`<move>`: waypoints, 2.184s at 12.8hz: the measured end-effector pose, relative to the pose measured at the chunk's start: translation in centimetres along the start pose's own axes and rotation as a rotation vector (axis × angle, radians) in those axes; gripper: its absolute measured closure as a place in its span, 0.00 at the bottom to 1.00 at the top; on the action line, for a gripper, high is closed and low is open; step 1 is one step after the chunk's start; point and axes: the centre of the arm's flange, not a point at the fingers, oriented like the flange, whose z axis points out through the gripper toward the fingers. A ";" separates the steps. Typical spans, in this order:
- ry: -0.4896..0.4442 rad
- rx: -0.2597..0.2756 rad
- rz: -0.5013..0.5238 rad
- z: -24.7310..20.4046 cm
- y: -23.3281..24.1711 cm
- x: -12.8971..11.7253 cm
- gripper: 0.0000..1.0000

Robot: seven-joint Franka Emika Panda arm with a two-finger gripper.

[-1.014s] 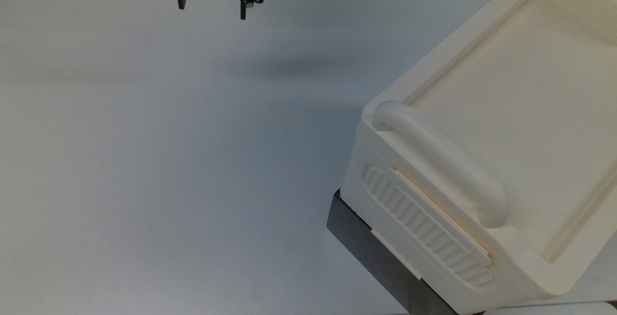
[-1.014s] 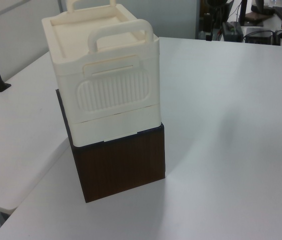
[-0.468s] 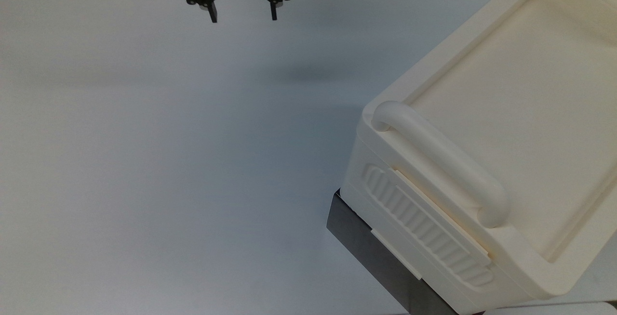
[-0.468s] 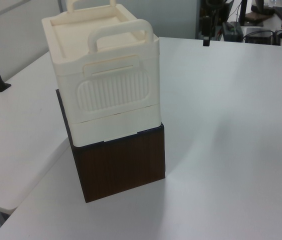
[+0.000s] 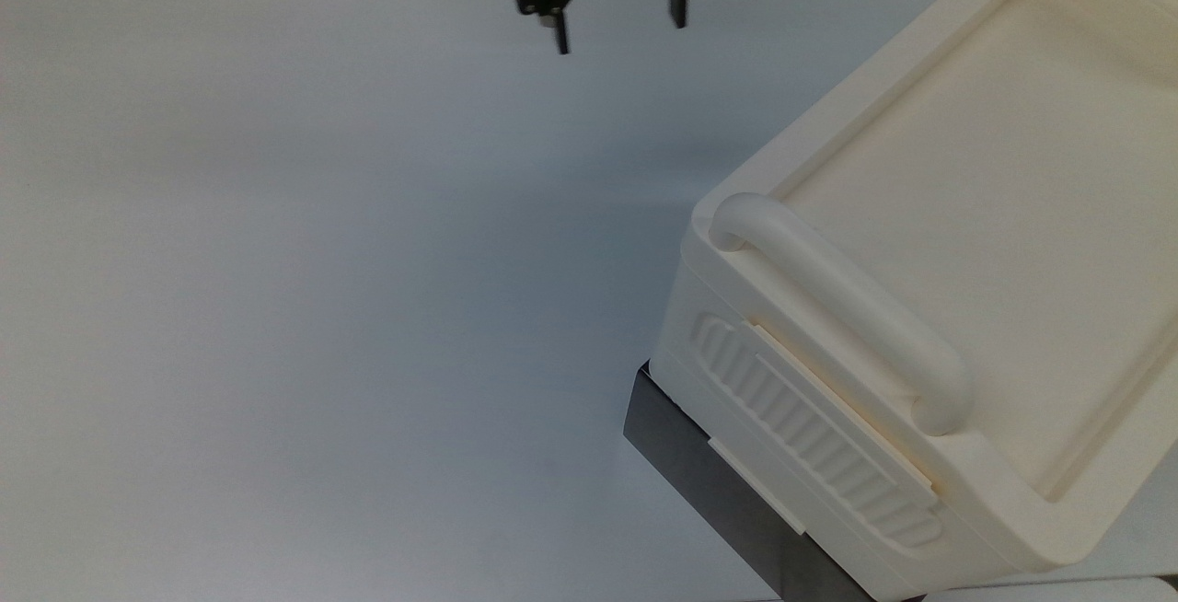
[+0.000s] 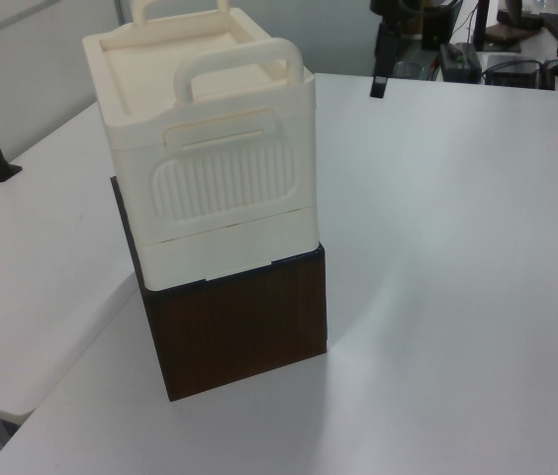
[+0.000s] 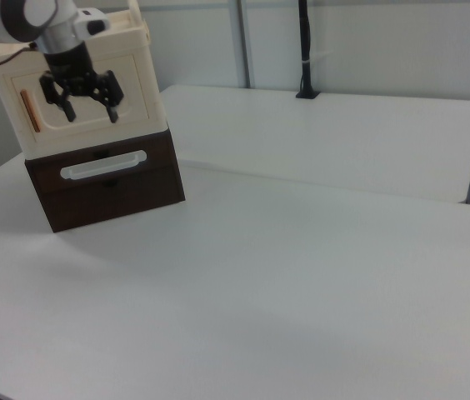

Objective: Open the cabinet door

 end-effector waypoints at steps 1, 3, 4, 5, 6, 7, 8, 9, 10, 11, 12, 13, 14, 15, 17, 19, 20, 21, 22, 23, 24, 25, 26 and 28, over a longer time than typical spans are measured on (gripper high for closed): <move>0.024 0.006 -0.037 -0.3 -2.3 0.4 0.00; 0.063 0.022 -0.115 -0.9 -7.2 0.8 0.00; 0.086 0.030 -0.147 -1.5 -9.2 0.8 0.00; 0.104 0.035 -0.177 -1.9 -10.5 0.9 0.00; 0.116 0.039 -0.208 -2.0 -11.7 0.9 0.00; 0.116 0.042 -0.230 -1.9 -12.5 0.9 0.00; 0.115 0.045 -0.248 -1.7 -13.4 0.9 0.00; 0.116 0.049 -0.262 -1.2 -14.3 1.1 0.00; 0.125 0.053 -0.272 -0.8 -15.0 1.4 0.00; 0.140 0.061 -0.290 0.0 -16.1 1.9 0.00; 0.153 0.066 -0.318 0.7 -16.9 2.4 0.02; 0.168 0.069 -0.347 1.3 -17.5 2.8 0.02; 0.181 0.070 -0.379 1.4 -17.8 3.1 0.02; 0.192 0.069 -0.413 1.4 -18.0 3.2 0.03; 0.204 0.062 -0.495 1.5 -18.2 3.4 0.10; 0.203 0.061 -0.540 1.7 -18.2 3.4 0.28; 0.203 0.063 -0.541 1.8 -18.2 3.5 0.43; 0.204 0.073 -0.538 1.8 -18.2 3.5 0.44; 0.205 0.102 -0.526 1.8 -18.3 3.4 0.52; 0.206 0.125 -0.508 1.8 -18.3 3.4 0.52; 0.207 0.138 -0.491 1.7 -18.2 3.5 0.53; 0.206 0.142 -0.480 1.8 -18.1 3.5 0.53; 0.205 0.144 -0.475 1.8 -18.1 3.5 0.54; 0.203 0.145 -0.471 2.0 -18.0 3.6 0.54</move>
